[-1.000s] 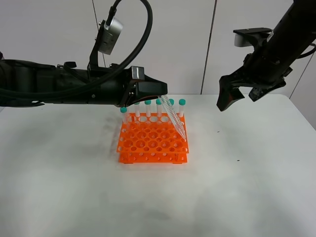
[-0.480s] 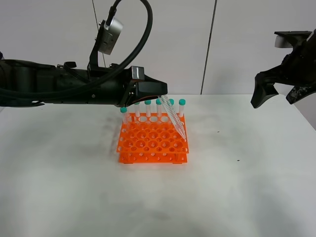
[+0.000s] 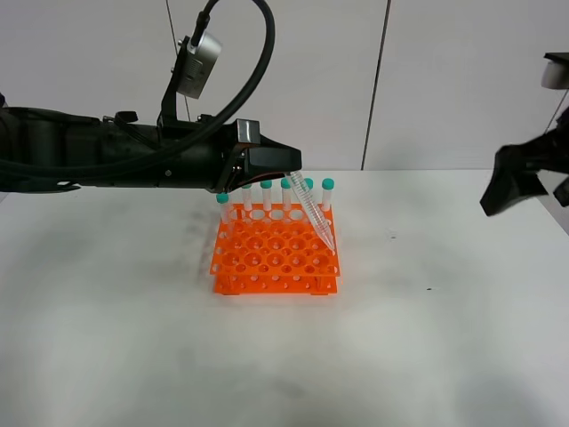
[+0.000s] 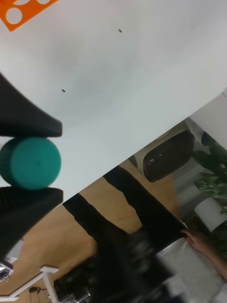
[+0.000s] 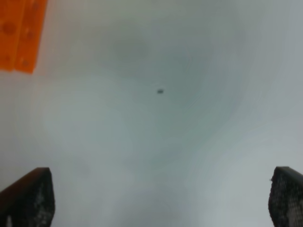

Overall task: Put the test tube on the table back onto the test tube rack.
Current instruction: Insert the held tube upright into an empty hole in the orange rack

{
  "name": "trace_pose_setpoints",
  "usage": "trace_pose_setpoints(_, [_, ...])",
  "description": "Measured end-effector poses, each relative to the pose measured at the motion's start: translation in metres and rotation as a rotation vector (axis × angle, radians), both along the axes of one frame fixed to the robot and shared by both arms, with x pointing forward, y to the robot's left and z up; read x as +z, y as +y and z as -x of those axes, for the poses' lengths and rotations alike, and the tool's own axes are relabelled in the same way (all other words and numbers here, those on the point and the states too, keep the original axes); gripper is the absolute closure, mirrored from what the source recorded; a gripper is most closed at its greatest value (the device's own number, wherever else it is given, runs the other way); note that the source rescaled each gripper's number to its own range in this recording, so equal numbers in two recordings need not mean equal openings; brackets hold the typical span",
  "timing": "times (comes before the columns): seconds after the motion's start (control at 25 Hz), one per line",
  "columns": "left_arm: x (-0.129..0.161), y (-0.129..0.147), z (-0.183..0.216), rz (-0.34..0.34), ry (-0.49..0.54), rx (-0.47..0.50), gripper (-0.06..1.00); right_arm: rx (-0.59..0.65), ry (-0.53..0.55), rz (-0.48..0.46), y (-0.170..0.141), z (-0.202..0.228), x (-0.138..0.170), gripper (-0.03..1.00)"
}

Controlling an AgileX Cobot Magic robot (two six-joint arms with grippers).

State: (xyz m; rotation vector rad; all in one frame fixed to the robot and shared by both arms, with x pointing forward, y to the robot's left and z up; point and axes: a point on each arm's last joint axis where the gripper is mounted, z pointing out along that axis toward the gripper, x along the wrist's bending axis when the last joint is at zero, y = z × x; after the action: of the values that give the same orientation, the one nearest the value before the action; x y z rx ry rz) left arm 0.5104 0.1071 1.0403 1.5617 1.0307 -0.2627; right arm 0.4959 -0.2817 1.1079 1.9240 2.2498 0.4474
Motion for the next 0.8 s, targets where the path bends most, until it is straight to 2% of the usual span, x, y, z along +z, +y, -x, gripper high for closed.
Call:
trace_pose_setpoints(0.2, [0.0,0.0,0.0,0.0,0.0,-0.001,0.94,0.0,-0.022,-0.002,-0.002,0.088,-0.015,-0.03])
trace_pose_setpoints(0.28, [0.0,0.0,0.0,0.0,0.0,-0.001,0.94,-0.003,-0.077,-0.004,-0.003,0.119,-0.024,-0.03])
trace_pose_setpoints(0.56, [0.0,0.0,0.0,0.0,0.0,-0.001,0.94,-0.024,-0.419,-0.016,-0.005,0.203,-0.056,-0.03])
trace_pose_setpoints(0.6, [0.0,0.0,0.0,0.0,0.0,-0.001,0.94,-0.029,-0.466,-0.021,-0.005,0.211,-0.057,-0.03])
trace_pose_setpoints(0.64, [0.0,0.0,0.0,0.0,0.0,-0.001,0.94,-0.037,-0.582,-0.03,-0.006,0.227,-0.054,-0.03])
trace_pose_setpoints(0.8, [0.0,0.0,0.0,0.0,0.0,-0.001,0.94,-0.056,-0.73,-0.042,-0.007,0.249,-0.052,-0.03])
